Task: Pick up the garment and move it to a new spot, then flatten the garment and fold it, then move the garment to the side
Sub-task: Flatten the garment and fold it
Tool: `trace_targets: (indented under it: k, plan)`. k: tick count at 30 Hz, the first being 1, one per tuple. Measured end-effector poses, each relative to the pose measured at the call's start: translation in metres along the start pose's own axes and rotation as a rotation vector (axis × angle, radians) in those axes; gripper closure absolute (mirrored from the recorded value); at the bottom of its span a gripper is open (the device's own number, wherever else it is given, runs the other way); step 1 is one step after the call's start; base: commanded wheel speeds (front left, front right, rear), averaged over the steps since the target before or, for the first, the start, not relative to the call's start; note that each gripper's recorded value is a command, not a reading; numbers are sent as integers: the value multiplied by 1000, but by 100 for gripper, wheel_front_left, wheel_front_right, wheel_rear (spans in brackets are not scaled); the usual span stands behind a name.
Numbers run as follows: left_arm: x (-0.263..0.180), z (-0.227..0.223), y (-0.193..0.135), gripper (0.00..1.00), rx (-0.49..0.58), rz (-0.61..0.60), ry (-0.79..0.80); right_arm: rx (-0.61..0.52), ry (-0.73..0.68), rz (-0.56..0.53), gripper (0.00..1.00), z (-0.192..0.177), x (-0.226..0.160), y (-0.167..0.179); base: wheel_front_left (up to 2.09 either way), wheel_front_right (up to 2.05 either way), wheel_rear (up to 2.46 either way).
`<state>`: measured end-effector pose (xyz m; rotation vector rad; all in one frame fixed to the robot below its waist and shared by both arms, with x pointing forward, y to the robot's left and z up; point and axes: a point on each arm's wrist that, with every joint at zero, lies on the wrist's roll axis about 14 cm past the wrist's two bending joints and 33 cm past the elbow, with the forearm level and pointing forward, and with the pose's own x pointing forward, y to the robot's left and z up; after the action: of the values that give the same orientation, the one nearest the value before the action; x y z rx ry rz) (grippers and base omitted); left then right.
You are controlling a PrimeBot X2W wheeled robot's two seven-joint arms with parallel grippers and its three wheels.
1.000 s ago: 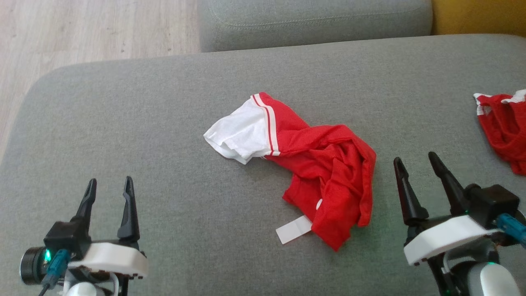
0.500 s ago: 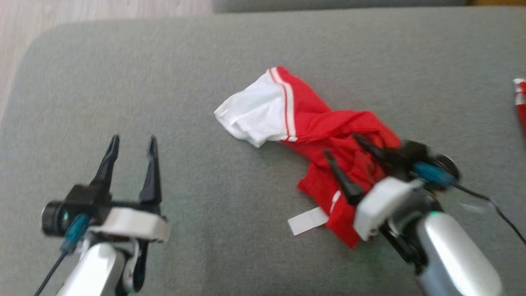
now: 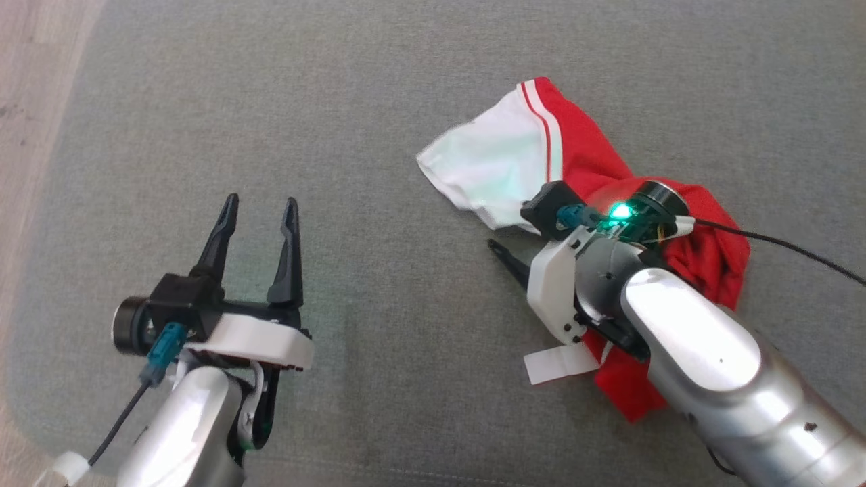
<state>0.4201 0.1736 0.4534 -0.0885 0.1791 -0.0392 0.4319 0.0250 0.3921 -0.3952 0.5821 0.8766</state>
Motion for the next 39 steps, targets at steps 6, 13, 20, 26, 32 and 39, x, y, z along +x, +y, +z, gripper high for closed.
trace_targets:
  k: [6,13,20,26,32,39]
  plan:
    - [0,-3,3,0,-1,13,0,-16,72,-17,92,-11,9,-6,0,0,0]
    - [4,-7,-7,0,4,-16,11,128,-216,-105,100,46,-8,-33,0,0,0]
    - [10,-2,-20,0,5,-59,0,391,-478,-379,100,55,-75,-116,0,0,0]
    - [17,0,-32,0,15,-105,-2,605,-368,-597,100,-49,-115,-135,0,0,0]
    - [21,1,-40,0,15,-122,-3,741,-276,-701,0,-116,-133,-126,0,0,0]
    - [20,4,-42,0,22,-131,-10,668,-471,-770,0,-82,-156,-141,0,0,0]
